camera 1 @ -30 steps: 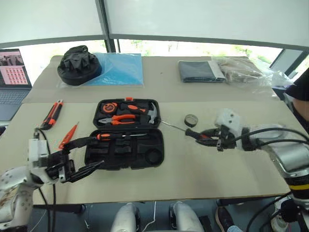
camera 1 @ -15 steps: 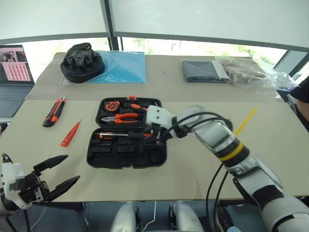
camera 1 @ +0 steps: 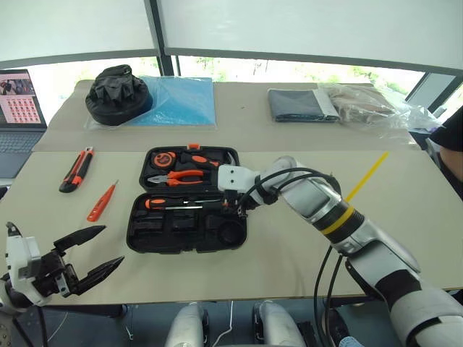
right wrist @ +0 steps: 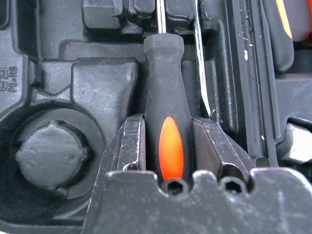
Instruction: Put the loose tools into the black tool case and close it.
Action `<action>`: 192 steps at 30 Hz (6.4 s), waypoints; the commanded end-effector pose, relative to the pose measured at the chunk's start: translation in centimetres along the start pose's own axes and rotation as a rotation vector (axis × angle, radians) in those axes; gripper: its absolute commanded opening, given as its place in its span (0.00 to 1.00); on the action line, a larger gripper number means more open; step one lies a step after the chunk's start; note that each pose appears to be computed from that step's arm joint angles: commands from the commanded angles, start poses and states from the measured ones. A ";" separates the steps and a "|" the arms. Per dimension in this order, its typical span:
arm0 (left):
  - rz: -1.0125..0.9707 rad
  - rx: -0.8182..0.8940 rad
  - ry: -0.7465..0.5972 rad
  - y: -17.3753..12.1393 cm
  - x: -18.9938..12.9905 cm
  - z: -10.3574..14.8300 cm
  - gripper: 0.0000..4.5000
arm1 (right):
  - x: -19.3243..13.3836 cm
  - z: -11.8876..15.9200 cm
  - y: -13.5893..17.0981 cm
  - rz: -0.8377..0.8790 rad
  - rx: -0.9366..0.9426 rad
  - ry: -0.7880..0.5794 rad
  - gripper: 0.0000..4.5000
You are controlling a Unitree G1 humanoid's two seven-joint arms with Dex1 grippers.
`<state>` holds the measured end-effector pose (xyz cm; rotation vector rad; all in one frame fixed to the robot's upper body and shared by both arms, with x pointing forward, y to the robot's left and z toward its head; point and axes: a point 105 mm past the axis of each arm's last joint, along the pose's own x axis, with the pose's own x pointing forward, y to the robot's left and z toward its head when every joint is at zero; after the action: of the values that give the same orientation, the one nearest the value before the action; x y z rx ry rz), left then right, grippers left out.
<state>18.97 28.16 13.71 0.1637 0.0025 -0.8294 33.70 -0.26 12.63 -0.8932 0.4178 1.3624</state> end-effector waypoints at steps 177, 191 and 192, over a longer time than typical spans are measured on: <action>-0.541 0.474 0.659 2.7 12.9 -1.9 0.21 | -8.8 -0.9 6.1 -0.185 0.147 -0.675 1.00; -0.453 0.407 0.407 4.6 11.6 3.7 0.77 | -8.3 1.8 6.0 -0.122 0.082 -0.764 1.00; -0.451 0.398 0.402 4.7 11.4 3.8 0.77 | -8.2 2.0 6.0 -0.120 0.079 -0.768 1.00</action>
<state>29.99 21.84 16.30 0.7343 0.2840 -1.2435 26.23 -4.80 17.13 -0.2626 -0.1214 1.4289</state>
